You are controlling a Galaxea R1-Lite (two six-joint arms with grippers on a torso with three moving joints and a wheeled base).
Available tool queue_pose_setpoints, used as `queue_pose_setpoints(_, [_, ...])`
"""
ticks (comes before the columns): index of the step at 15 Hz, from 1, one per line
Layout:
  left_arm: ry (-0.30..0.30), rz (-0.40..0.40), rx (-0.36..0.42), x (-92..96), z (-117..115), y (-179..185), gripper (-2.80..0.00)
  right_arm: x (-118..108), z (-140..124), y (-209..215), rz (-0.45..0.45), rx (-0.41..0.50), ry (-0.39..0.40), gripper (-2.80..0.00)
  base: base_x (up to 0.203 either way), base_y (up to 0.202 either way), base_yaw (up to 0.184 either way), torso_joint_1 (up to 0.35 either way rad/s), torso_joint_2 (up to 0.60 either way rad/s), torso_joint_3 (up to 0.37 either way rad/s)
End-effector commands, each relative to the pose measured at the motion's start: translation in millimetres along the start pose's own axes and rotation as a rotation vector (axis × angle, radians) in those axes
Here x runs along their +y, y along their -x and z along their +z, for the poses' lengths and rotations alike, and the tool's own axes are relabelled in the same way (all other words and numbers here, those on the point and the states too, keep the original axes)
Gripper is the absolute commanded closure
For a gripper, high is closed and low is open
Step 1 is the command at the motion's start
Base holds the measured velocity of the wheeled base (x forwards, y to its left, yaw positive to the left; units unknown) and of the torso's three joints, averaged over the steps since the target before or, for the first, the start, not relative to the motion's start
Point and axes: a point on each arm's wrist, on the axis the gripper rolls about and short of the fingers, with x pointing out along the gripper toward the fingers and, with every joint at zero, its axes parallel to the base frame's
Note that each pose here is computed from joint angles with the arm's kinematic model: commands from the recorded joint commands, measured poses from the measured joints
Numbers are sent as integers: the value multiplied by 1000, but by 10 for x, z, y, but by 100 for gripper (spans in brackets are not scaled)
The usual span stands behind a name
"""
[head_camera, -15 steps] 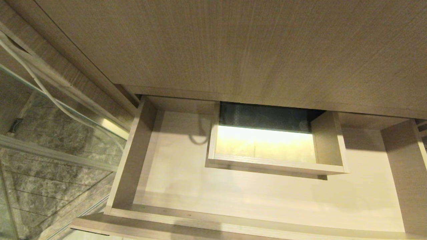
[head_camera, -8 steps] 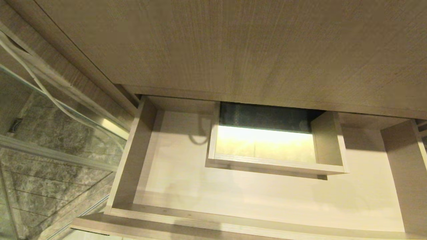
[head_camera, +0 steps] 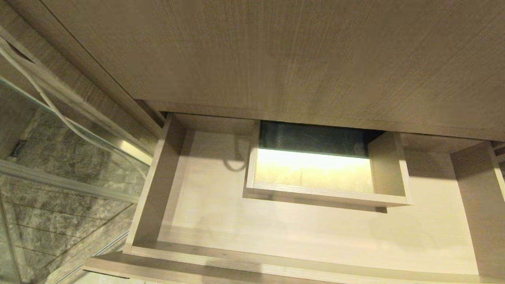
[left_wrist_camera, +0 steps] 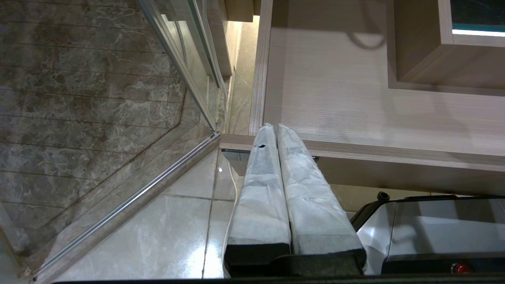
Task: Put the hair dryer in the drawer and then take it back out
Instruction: Pick up the hairdryer
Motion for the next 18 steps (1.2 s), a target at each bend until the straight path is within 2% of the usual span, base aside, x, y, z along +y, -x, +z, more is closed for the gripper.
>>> queue_pose_setpoints(1, [-5,0,3,0,-6,-1,0,8,-118,9,2,0,3,0,0,0,0,0,0,0])
queue_pose_setpoints(18, [1,1,0,0,-3,-1,0,9,-119,9,5,1,1,0,0,0,0,0,0,0])
